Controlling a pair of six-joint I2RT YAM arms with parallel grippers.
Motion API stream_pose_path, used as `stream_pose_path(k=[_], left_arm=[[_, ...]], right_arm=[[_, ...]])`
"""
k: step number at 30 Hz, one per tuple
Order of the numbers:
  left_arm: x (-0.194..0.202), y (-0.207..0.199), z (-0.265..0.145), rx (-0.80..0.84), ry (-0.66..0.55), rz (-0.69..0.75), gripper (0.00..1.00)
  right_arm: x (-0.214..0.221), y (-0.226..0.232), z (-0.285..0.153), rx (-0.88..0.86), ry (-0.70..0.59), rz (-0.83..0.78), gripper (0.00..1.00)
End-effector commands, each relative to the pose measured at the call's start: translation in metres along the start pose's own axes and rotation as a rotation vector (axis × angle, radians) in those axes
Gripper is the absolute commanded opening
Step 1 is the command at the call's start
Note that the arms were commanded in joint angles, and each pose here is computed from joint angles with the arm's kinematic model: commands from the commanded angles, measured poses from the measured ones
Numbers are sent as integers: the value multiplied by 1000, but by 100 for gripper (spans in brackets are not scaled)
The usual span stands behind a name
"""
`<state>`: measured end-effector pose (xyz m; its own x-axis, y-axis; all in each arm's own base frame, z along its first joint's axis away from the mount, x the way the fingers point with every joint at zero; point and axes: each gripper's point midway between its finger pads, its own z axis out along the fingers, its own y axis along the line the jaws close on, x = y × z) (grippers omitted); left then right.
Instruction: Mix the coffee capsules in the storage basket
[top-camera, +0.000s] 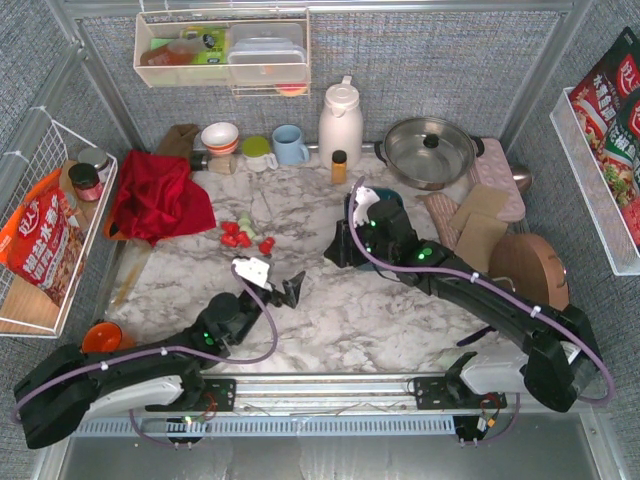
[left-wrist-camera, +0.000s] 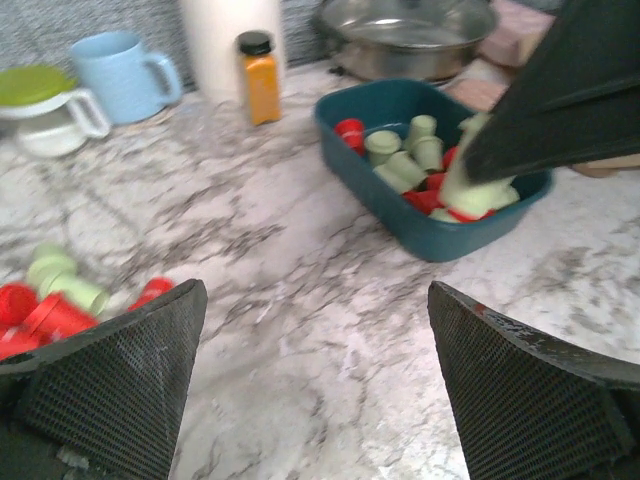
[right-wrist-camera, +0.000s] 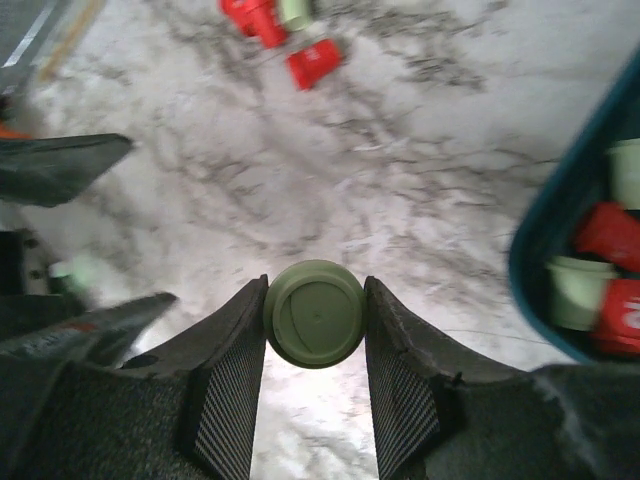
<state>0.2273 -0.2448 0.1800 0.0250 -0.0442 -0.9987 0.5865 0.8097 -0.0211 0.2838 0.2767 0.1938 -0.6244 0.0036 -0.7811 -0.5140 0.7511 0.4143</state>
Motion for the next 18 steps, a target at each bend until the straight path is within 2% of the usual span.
stream_pose_path(k=[1, 6, 12, 18], left_arm=[[13, 37, -9, -217, 38, -55, 99], [29, 59, -20, -354, 78, -84, 99], [50, 72, -28, -475, 179, -127, 99], [66, 80, -36, -546, 250, -169, 99]], right_arm=[[-12, -48, -7, 236, -40, -141, 19], [-26, -102, -14, 467, -67, -229, 20], [-30, -159, -11, 643, -68, -210, 24], [-18, -203, 8, 714, -24, -146, 45]])
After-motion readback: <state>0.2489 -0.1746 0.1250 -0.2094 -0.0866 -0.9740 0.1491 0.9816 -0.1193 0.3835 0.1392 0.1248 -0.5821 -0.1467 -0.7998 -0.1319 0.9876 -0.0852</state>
